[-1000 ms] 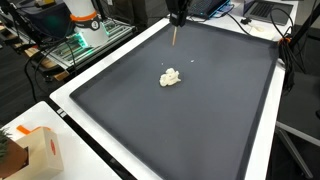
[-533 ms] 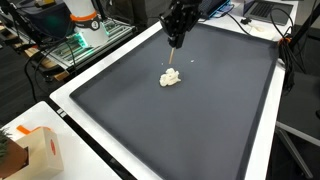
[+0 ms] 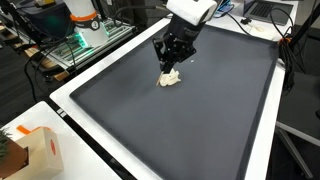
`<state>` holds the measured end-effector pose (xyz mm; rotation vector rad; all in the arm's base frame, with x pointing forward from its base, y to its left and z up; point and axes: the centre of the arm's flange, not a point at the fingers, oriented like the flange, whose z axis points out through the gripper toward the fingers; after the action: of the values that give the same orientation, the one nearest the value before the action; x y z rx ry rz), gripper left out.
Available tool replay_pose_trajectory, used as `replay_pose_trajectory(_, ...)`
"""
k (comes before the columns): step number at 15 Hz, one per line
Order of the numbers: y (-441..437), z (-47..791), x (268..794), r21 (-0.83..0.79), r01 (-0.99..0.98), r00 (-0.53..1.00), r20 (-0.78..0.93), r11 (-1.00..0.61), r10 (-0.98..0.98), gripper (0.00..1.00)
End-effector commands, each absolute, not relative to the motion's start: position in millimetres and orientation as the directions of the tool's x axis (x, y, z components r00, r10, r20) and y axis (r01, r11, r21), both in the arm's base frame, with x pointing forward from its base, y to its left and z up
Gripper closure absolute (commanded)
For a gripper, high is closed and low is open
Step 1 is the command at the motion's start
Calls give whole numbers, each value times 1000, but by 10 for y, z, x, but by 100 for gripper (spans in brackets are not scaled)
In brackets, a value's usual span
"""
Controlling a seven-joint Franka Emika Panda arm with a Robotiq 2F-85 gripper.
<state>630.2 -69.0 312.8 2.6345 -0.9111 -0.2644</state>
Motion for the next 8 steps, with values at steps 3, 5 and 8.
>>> replay_pose_trajectory(3,-648,2822,6415,504,-620,686,-24,-601,-727,97)
replay_pose_trajectory(5,-630,2716,6425,535,-625,665,-15,-568,-746,97)
replay_pose_trajectory(8,-605,2594,6434,576,-617,651,-10,-536,-759,97)
